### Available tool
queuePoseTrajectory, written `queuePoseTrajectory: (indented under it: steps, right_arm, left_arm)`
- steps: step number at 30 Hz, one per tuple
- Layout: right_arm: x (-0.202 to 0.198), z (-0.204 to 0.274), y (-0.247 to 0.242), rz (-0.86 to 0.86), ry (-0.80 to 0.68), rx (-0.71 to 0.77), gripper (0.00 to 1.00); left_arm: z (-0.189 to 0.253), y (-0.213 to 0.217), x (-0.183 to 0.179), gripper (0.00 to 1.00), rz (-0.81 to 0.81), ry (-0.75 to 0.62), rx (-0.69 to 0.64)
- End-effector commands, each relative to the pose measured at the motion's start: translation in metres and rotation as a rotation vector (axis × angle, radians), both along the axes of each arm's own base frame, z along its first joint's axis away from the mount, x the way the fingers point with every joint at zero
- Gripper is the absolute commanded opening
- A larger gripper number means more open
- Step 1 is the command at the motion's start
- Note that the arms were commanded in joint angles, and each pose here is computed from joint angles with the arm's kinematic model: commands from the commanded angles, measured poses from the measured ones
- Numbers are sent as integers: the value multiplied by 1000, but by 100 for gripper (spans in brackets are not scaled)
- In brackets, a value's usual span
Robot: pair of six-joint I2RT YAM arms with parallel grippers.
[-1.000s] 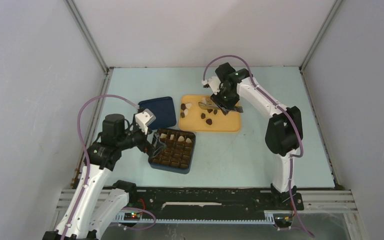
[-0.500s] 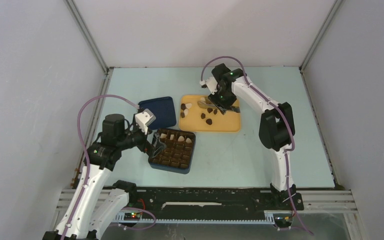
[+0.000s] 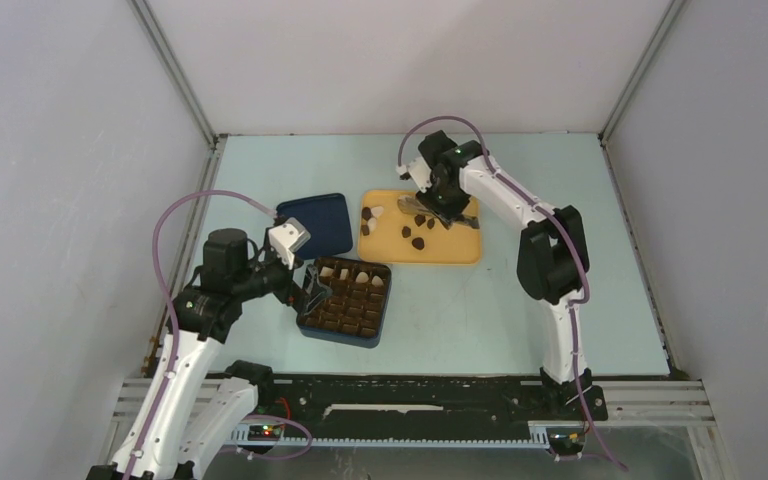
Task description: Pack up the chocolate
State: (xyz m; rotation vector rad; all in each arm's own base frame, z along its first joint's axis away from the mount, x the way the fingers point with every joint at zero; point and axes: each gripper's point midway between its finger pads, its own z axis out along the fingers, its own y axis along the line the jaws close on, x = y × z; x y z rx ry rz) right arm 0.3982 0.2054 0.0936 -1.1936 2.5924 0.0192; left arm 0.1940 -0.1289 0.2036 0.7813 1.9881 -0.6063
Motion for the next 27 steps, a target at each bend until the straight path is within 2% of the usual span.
queuePoseTrajectory:
  steps: [1,7,12,17,22,27]
  right_arm:
    - [-14,56,8,39,-119,64,26]
    - [-55,83,14,111,-127,126,26]
    - [-99,97,33,256,-101,183,26]
    - [-136,96,63,405,-73,181,26]
    - [-149,88,97,492,-33,168,26]
    - [-155,93,134,537,17,228,26]
  left_arm:
    - [-3,0,0,100,3,-2,-16]
    - [-3,0,0,98,5,-1,-16]
    - [-3,1,1,98,8,-1,-16]
    - [0,9,4,98,48,-21,-9]
    - [13,37,21,98,227,-81,-10]
    - [15,46,22,98,277,-91,-10]
